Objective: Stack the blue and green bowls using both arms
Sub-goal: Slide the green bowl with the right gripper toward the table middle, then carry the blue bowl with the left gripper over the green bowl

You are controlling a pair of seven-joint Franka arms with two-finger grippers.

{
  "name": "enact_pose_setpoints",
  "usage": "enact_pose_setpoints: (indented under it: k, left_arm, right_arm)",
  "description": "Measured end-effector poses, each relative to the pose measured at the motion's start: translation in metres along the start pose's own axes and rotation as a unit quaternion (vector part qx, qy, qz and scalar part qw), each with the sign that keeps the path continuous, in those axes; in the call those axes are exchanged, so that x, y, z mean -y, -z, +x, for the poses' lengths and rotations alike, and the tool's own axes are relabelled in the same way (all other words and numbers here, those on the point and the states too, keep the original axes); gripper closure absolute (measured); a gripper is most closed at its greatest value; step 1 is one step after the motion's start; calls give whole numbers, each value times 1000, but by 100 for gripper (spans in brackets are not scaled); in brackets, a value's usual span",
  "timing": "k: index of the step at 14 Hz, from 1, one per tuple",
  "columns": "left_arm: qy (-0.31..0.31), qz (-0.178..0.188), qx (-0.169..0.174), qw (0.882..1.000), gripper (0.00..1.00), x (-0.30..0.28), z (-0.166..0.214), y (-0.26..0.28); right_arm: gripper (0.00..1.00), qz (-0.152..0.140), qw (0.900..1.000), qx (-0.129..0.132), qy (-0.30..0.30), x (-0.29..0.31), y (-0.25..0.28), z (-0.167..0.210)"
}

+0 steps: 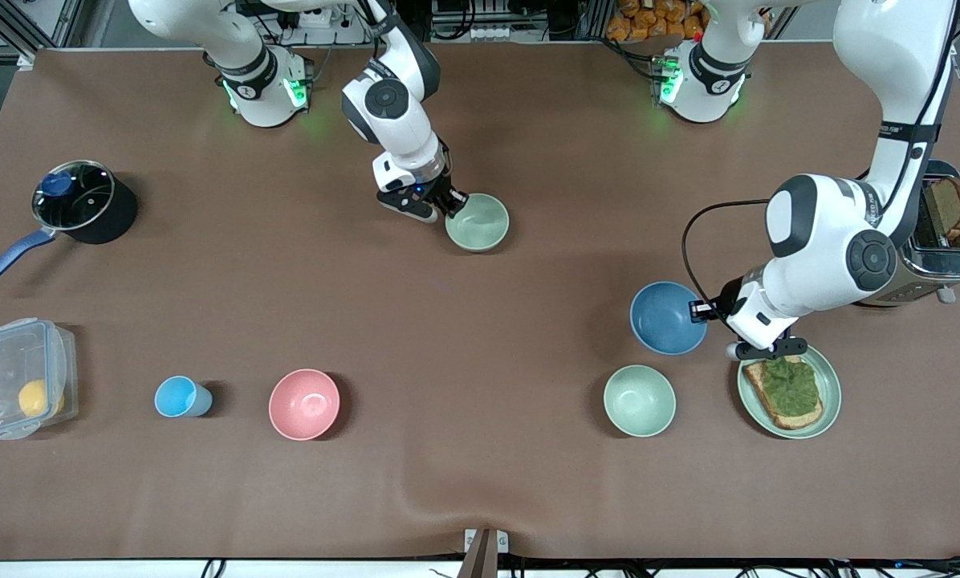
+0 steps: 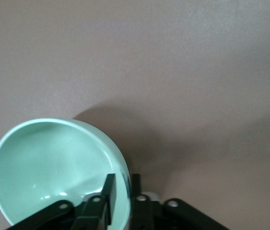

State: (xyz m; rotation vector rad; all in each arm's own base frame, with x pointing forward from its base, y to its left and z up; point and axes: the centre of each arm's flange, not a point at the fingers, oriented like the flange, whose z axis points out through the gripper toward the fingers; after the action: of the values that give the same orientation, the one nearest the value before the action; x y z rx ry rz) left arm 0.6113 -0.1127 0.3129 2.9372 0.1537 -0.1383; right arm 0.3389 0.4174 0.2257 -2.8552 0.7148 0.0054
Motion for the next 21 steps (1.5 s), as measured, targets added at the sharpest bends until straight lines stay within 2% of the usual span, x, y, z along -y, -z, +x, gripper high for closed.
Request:
enact_pose_setpoints:
  k: [5, 7, 11, 13, 16, 18, 21]
  left_arm:
    - [0, 0, 0, 1000, 94, 0, 0, 0]
    - [0, 0, 1, 1000, 94, 0, -1, -1]
    - [-7, -4, 13, 1000, 94, -21, -13, -10]
    - [2, -24, 26, 999, 94, -43, -27, -16]
    - [13, -58, 41, 997, 94, -83, -56, -22]
    - [25, -65, 32, 997, 94, -123, -85, -39]
    - [27, -62, 43, 997, 94, -177, -137, -69]
  right_arm:
    - [21, 4, 999, -4, -31, 3, 6, 15]
    - [1, 2, 998, 0, -67, 10, 15, 23]
    - [0, -60, 983, 28, -171, 23, 39, 63]
    - [0, -77, 972, 40, -218, 14, 46, 92]
    - [0, -73, 948, 80, -299, -1, 41, 119]
    - [0, -67, 933, 103, -339, -5, 35, 124]
    - [0, -42, 913, 116, -389, -7, 18, 130]
